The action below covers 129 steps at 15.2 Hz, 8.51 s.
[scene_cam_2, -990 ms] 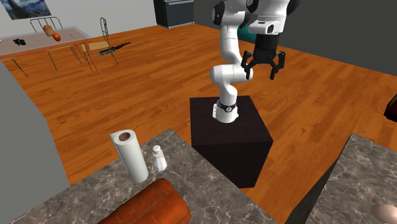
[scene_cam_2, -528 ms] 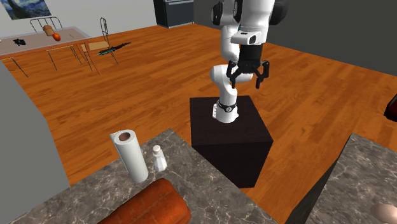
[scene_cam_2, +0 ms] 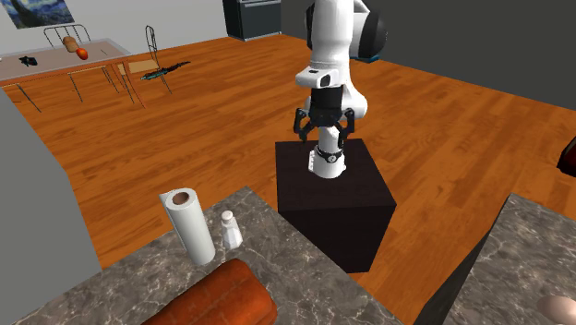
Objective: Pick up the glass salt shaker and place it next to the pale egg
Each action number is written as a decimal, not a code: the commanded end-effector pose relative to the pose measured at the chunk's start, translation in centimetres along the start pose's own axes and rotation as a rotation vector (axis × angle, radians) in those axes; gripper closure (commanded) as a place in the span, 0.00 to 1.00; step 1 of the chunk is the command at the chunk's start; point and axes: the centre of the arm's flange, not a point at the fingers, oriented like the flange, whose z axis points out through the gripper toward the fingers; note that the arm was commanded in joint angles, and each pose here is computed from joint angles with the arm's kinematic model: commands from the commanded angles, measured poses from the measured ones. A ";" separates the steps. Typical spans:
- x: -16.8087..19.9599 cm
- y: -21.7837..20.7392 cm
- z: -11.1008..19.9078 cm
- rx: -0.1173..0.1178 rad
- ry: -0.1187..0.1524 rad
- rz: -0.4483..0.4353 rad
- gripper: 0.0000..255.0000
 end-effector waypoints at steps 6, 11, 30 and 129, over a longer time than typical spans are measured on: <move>2.2 7.8 3.8 -0.005 0.028 -0.040 0.00; 4.1 13.3 6.5 -0.009 0.047 -0.067 0.00; 8.8 24.1 15.8 -0.015 0.085 -0.120 0.00; 18.3 -38.6 -2.3 -0.015 0.085 -0.121 1.00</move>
